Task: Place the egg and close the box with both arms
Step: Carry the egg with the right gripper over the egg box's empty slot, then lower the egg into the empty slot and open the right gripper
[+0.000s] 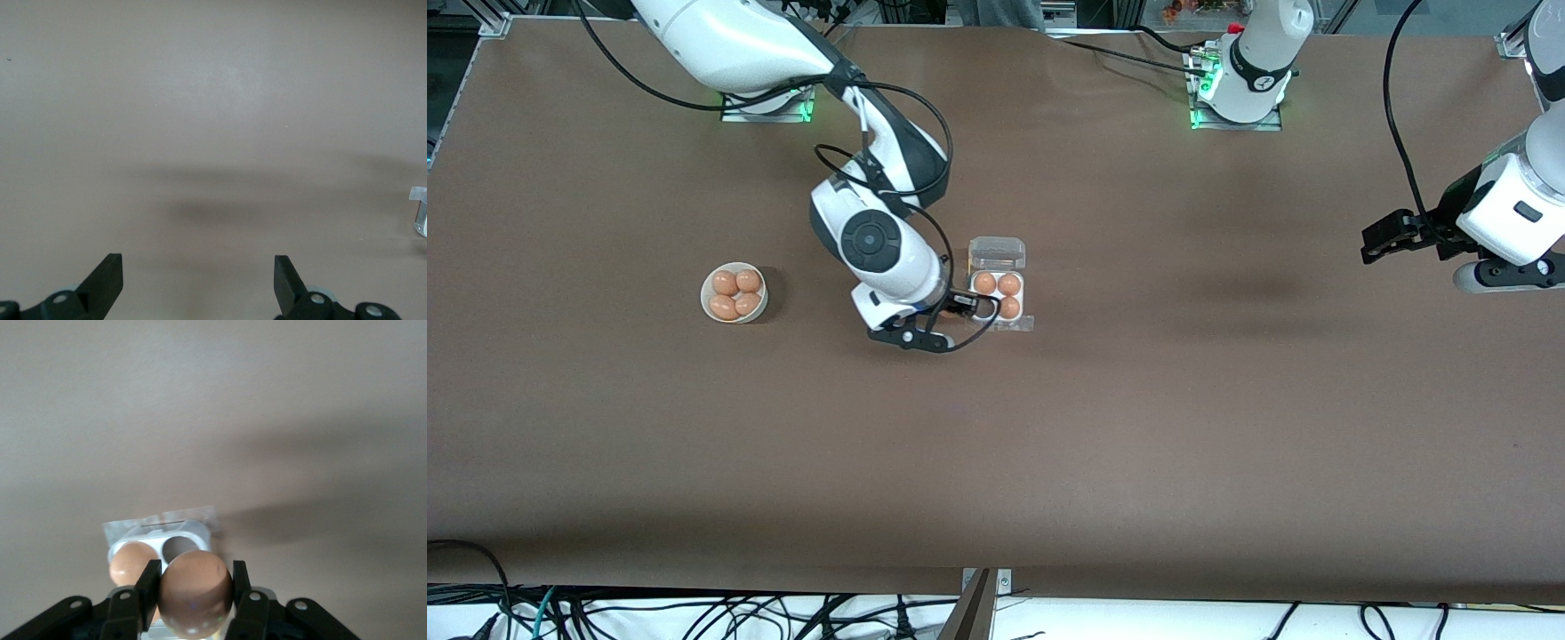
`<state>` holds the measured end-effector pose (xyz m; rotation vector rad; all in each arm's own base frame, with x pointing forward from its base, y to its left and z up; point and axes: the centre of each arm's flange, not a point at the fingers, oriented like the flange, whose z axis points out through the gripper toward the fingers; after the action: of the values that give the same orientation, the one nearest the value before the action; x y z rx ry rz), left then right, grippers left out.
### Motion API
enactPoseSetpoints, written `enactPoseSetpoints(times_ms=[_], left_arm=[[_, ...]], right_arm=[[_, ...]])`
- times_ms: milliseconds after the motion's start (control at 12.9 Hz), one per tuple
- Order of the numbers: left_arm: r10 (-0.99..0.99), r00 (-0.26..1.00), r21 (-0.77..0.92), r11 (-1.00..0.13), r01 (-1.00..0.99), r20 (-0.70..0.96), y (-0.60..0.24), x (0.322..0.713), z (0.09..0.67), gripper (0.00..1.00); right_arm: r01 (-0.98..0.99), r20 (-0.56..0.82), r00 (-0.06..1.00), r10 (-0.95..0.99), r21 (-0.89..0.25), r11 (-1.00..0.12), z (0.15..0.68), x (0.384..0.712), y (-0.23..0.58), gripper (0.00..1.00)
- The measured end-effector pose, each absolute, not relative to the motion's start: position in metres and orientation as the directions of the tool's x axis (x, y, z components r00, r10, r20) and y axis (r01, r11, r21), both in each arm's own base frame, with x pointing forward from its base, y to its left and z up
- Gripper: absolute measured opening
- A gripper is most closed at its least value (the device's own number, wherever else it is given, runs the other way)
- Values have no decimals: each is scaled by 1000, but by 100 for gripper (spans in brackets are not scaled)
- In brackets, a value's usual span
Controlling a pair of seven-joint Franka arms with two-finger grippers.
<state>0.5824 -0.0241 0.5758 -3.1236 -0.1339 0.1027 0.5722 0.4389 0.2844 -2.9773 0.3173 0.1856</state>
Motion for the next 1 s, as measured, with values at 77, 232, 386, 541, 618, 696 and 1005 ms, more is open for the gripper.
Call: enactPoseSetpoints(times_ms=[77,232,386,541,618,696,1005], left_arm=[[86,994,-16,-996,85,-65,-24,582,576,100],[86,994,-16,-996,85,-65,-24,583,576,100],[86,994,-16,-996,85,-65,-24,583,576,100],[86,994,-16,-996,85,-64,-24,583,576,100],[86,994,-16,-996,85,-64,-24,583,576,100],[85,994,-16,-996,84,-64,-24,583,576,100],[73,995,-16,-997,73,-64,-31,582,576,100]], right_arm=[[-212,-138,971,-194,-134,-968,277,570,448,47],[-198,-149,973,-178,-132,-971,262,563,460,47],[-188,-162,973,-167,-123,-975,249,555,468,47],[-182,-167,973,-161,-122,-976,240,551,473,47],[-181,-166,973,-160,-126,-975,236,550,475,47],[-180,-165,973,-158,-128,-975,234,549,477,47],[-185,-155,974,-162,-144,-972,224,551,478,47]])
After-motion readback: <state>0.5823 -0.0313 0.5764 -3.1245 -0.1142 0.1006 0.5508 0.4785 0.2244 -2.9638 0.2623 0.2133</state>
